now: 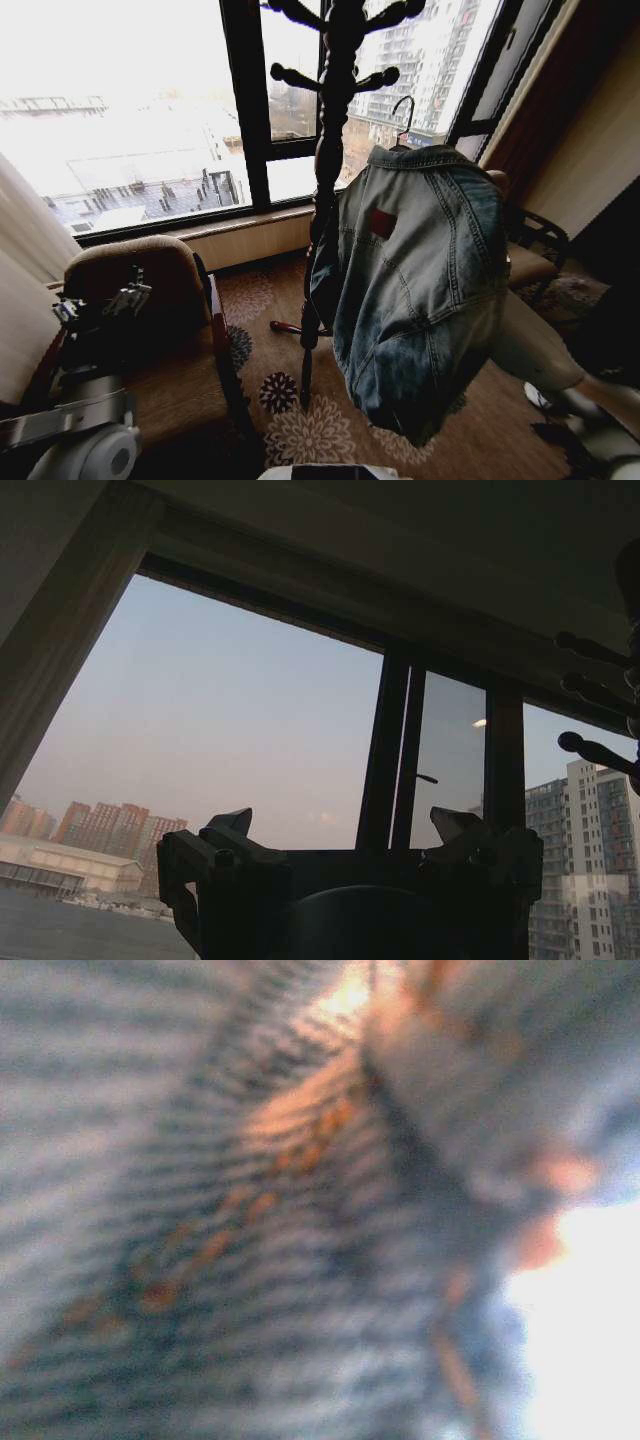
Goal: Pick up the clothes from the bed and hang them on the clothes hanger.
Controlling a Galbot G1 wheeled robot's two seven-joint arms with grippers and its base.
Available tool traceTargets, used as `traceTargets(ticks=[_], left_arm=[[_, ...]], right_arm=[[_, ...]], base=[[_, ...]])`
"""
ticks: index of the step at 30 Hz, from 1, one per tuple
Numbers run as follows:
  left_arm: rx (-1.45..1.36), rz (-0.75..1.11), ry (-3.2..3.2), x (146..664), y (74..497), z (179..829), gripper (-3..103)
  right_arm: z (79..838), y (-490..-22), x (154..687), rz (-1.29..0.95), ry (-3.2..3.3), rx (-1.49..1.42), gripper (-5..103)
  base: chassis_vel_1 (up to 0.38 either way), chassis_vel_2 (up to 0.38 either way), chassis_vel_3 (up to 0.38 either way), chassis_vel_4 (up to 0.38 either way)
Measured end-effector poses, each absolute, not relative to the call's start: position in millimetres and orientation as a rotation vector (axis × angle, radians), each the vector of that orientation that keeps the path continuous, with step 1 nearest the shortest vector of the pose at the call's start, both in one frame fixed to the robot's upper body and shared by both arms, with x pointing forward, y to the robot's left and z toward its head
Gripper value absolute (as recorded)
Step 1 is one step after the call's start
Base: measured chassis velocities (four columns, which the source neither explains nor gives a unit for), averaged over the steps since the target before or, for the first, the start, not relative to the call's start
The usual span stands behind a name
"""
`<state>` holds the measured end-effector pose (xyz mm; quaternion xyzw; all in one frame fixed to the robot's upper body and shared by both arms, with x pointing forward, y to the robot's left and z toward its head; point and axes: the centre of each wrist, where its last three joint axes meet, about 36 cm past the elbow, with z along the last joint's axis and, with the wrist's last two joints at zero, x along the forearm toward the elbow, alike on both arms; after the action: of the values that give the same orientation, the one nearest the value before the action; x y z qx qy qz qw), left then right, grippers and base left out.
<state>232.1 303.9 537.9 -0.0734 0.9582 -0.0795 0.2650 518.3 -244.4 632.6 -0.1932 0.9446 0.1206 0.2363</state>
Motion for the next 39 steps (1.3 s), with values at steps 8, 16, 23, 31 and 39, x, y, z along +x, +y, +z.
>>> traceTargets(ticks=[8, 16, 23, 31, 39], left_arm=[[-0.198, -0.224, 2.586, 235.5, 304.5, 535.4, 100], [-0.197, -0.233, 2.586, 238.9, 304.9, 532.3, 100], [-0.197, -0.240, 2.585, 241.1, 305.2, 529.5, 100], [-0.186, -0.243, 2.584, 242.2, 304.4, 529.4, 100], [-0.182, -0.244, 2.581, 242.2, 304.7, 529.9, 100]], right_arm=[[643.9, -238.8, 510.4, 0.212, 2.560, -0.570, 21], [646.9, -241.2, 493.4, 0.075, 2.568, -0.626, 21], [651.1, -235.5, 477.2, 0.046, 2.561, -0.649, 21], [651.3, -235.9, 451.0, -0.049, 2.535, -0.743, 21], [671.5, -239.4, 437.5, -0.095, 2.496, -0.758, 21]], base=[[0.000, 0.000, 0.000, 0.000], [0.000, 0.000, 0.000, 0.000], [0.000, 0.000, 0.000, 0.000], [0.000, 0.000, 0.000, 0.000], [0.000, 0.000, 0.000, 0.000]])
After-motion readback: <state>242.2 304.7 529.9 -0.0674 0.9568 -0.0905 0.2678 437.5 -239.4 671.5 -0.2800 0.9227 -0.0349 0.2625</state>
